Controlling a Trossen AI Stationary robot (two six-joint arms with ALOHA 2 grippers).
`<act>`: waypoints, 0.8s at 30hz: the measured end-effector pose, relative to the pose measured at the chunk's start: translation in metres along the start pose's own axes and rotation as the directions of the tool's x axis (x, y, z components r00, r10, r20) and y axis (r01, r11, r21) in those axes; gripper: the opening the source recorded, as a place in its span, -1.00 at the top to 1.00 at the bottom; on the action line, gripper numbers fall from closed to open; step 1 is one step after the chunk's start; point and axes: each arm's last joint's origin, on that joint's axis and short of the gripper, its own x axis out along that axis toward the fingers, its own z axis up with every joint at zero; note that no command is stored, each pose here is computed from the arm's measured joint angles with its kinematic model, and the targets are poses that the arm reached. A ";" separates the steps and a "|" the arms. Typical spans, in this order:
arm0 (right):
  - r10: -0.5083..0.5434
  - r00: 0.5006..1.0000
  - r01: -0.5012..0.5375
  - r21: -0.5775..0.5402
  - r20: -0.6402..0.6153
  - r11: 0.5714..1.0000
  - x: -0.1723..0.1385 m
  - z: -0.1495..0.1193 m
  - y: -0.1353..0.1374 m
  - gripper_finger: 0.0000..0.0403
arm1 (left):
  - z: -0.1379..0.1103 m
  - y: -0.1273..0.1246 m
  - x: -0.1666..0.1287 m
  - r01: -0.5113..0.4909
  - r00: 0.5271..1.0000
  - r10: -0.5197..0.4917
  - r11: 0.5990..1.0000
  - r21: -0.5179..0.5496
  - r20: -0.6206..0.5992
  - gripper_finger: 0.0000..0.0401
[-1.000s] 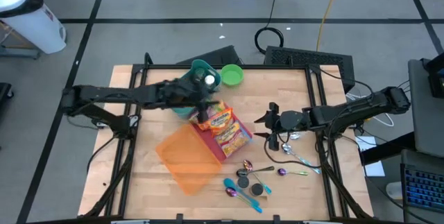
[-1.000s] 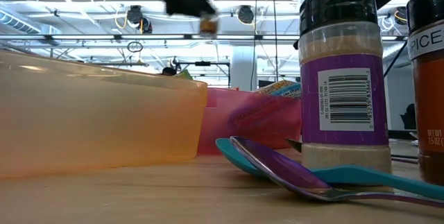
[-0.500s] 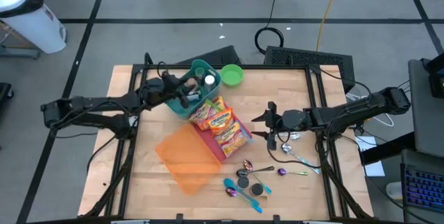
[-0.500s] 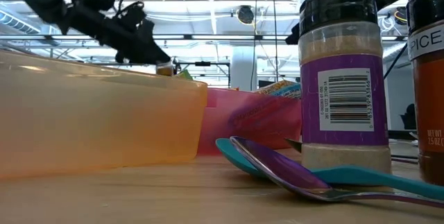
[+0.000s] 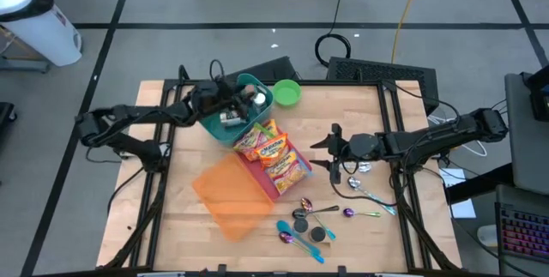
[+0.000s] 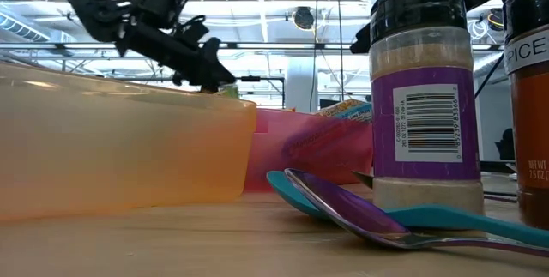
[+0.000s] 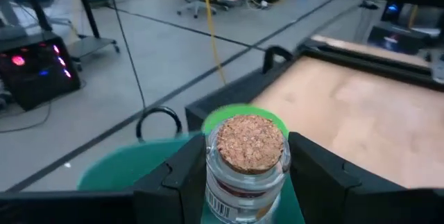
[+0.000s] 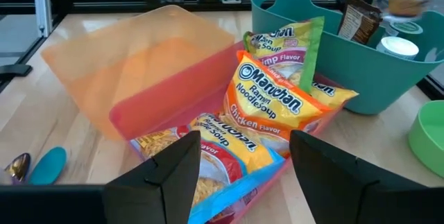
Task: Pick & Place Food Item
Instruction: Put the brown seasoning bottle into the green bin
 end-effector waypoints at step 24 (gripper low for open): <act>0.003 1.000 -0.003 -0.009 0.006 1.000 0.000 0.001 0.000 -0.04 | -0.013 0.034 0.027 -0.109 0.992 0.105 0.992 -0.064 -0.065 0.15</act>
